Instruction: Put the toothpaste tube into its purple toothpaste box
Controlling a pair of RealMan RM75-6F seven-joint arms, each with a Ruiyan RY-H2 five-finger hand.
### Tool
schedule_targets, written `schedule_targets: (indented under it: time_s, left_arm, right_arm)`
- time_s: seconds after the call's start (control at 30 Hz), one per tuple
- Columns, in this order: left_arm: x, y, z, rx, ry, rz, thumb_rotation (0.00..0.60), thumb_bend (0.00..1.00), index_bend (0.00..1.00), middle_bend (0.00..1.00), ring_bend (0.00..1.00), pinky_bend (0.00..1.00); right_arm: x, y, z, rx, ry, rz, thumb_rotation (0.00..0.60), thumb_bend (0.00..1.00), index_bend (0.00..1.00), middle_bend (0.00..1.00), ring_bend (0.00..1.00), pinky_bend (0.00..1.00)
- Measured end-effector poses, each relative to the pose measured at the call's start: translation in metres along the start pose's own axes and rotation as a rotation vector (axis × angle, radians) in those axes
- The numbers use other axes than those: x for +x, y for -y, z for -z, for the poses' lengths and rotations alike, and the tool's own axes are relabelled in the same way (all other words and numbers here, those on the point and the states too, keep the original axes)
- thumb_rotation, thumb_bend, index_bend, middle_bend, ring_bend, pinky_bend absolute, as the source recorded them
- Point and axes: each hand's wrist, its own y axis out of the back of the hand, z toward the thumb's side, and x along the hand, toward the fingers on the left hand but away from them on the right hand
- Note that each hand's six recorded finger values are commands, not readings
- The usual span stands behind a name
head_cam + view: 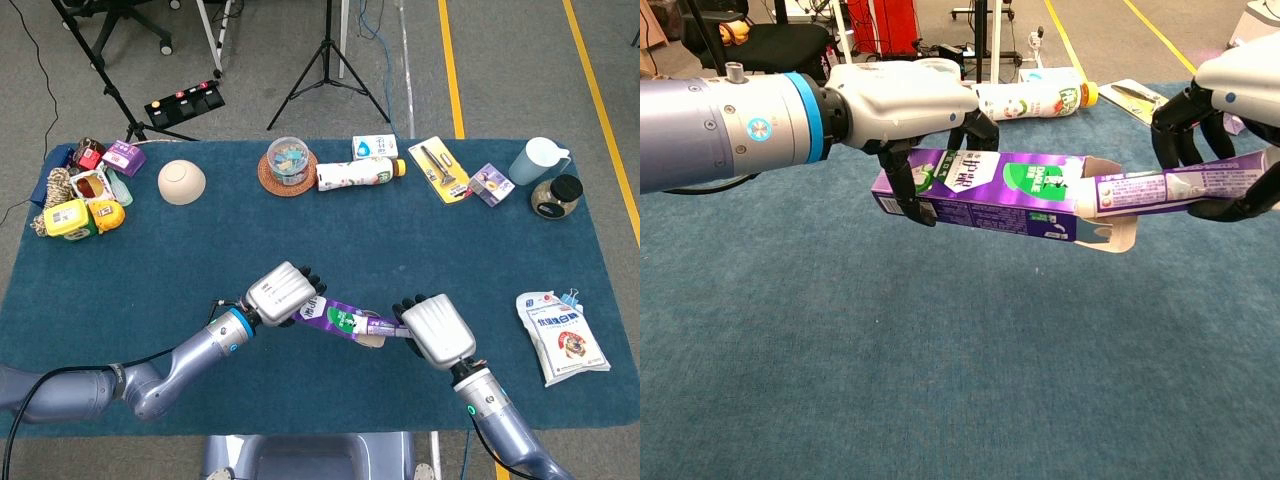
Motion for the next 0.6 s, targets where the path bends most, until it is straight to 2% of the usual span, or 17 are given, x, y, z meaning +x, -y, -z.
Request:
schedule_targets:
  time_s: [0.33,0.6]
  left_arm:
    - [0.006,0.006,0.004,-0.051,-0.028,0.013,0.600,0.19,0.49,0.42,0.35,0.60]
    - [0.008,0.006,-0.002,-0.057,-0.019,0.011,0.600,0.19,0.49,0.42,0.35,0.60]
  right_arm:
    - [-0.005,-0.003,-0.019,0.004,-0.009,0.008,0.600,0.62,0.59,0.65,0.59,0.74]
    - [-0.012,-0.005,-0.035,0.016,-0.006,0.012,0.600,0.62,0.59,0.65,0.59,0.74]
